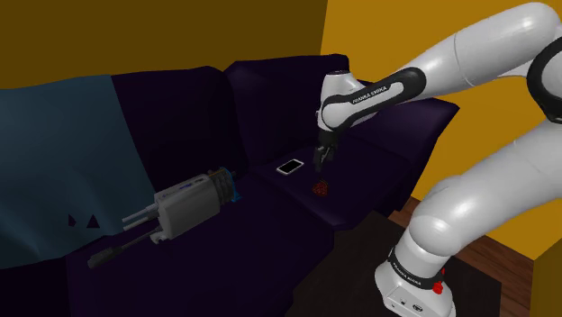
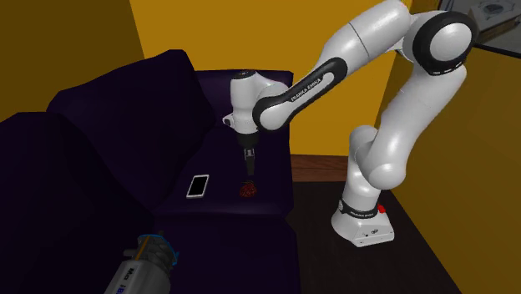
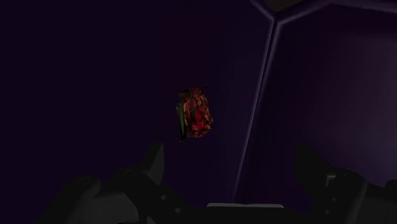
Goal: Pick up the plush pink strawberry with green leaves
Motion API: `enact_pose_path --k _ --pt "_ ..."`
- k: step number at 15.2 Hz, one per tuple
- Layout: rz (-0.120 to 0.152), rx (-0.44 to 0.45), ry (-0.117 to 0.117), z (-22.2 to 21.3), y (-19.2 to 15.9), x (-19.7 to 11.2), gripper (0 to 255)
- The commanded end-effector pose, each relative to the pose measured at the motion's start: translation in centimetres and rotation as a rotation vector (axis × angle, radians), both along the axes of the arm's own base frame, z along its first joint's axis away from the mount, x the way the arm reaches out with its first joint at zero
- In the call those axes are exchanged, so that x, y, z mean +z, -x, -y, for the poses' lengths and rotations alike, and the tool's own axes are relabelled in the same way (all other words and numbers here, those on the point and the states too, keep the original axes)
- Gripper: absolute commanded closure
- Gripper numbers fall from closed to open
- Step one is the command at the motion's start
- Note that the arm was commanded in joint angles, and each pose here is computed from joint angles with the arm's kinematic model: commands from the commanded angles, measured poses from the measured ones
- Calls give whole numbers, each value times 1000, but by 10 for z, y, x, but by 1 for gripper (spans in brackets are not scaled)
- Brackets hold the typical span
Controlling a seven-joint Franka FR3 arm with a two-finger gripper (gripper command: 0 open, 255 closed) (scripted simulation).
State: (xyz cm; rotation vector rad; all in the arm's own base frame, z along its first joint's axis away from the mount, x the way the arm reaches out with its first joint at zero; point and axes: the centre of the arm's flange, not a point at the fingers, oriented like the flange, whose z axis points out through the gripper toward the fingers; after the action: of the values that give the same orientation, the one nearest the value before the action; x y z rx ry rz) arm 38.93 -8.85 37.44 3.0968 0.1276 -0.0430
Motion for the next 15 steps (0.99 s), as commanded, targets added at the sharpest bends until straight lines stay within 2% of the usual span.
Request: enact_pose_path --k 1,6,15 --pt "15 -1 15 11 -9 -20 0" --pt "40 -5 45 35 -32 -65 0" --pt "40 -5 45 35 -32 -105 0"
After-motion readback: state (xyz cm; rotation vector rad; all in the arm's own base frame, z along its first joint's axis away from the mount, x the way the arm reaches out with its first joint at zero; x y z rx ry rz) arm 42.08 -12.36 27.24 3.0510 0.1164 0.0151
